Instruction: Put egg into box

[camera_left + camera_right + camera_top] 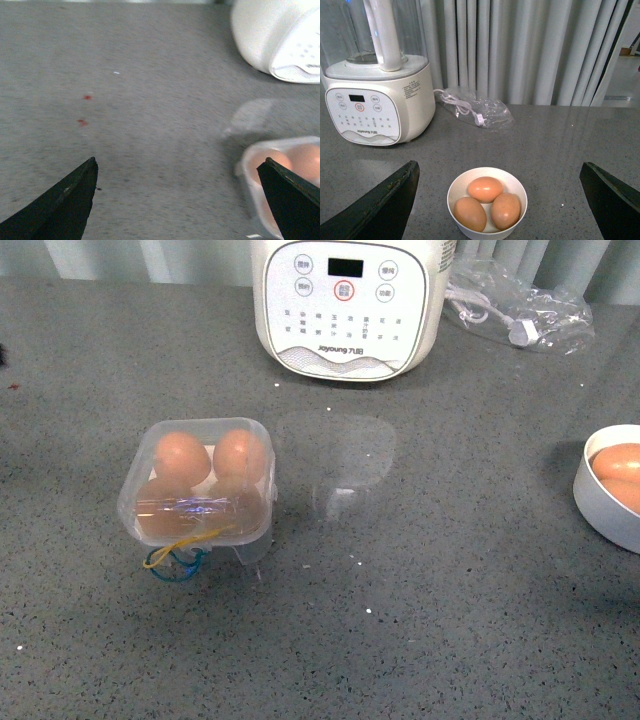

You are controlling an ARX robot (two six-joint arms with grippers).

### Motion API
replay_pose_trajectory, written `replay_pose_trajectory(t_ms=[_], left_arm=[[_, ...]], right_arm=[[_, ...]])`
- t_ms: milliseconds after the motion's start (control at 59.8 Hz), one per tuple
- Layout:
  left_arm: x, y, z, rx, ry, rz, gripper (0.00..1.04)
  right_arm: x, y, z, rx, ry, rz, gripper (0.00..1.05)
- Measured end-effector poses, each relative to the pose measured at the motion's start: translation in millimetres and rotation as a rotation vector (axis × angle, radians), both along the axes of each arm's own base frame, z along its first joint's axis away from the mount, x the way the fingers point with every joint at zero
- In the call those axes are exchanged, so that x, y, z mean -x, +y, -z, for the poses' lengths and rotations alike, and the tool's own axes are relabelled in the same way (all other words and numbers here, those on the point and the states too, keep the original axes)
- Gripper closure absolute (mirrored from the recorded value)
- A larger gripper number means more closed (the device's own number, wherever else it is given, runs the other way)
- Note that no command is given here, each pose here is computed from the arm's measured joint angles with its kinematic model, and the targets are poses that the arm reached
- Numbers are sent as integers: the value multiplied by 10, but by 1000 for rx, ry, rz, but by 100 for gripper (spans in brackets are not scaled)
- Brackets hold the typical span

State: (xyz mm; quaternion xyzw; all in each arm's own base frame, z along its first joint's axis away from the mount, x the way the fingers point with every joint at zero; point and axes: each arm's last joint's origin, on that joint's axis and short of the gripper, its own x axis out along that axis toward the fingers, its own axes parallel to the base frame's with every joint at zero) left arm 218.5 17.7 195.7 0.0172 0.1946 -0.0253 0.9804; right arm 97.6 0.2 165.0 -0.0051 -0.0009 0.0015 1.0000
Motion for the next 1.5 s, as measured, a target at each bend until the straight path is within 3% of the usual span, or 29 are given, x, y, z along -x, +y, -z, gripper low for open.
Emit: replay_pose_trajectory(t_ms=[167, 267, 351, 702, 936, 1504], left_arm=[[138, 215, -112, 4, -67, -89, 8], [196, 160, 5, 22, -265, -59, 25], [299, 98, 41, 21, -355, -50, 39], [610, -54, 156, 33, -384, -53, 100], [785, -176, 251, 37, -392, -50, 101], [1007, -176, 192, 37, -423, -52, 101]], right_arm=[[0, 0, 0, 0, 0, 0, 7], [0, 0, 0, 0, 0, 0, 7], [0, 0, 0, 0, 0, 1, 7], [0, 0, 0, 0, 0, 0, 7], [0, 0, 0, 0, 0, 0, 7], [0, 0, 0, 0, 0, 0, 7]])
